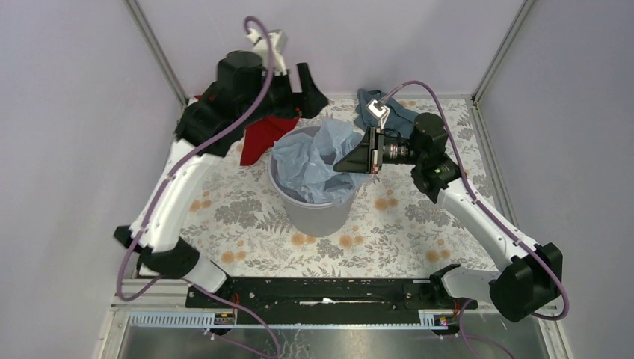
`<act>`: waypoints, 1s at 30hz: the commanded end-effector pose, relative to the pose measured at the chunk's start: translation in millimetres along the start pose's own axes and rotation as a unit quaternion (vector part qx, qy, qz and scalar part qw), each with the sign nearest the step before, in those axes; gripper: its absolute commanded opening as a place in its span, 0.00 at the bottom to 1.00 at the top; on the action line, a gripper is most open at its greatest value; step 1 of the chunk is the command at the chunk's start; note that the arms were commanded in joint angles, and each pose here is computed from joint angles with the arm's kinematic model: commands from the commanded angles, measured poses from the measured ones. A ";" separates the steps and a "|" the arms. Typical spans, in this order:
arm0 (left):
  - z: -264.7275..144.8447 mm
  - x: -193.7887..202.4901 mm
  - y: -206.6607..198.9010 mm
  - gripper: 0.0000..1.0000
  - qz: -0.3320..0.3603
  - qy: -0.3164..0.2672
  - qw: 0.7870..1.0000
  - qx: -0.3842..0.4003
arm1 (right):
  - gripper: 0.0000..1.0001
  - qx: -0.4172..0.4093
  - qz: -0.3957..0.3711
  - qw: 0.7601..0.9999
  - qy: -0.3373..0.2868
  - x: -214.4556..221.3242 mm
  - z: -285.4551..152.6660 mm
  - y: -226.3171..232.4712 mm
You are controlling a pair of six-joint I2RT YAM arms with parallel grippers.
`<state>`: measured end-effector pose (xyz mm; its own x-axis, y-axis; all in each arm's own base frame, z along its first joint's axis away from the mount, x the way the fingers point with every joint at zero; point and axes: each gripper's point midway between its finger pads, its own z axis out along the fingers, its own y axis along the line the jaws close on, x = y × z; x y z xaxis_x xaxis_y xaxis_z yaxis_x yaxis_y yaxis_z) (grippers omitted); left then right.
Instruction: Put the trash bags into the trash bin
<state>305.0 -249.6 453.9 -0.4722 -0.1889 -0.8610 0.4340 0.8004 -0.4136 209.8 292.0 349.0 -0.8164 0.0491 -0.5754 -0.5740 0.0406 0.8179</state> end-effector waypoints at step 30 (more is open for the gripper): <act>0.6 82.3 46.5 0.79 0.009 0.059 0.998 -0.032 | 0.00 0.032 -0.029 0.997 -0.058 -21.1 12.6 -18.6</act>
<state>288.7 -254.0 301.2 -0.6978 -0.0361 -0.7154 0.3812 0.8268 -0.4135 227.7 300.1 345.1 -0.7952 0.1190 -0.5946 -0.5892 0.0799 0.8040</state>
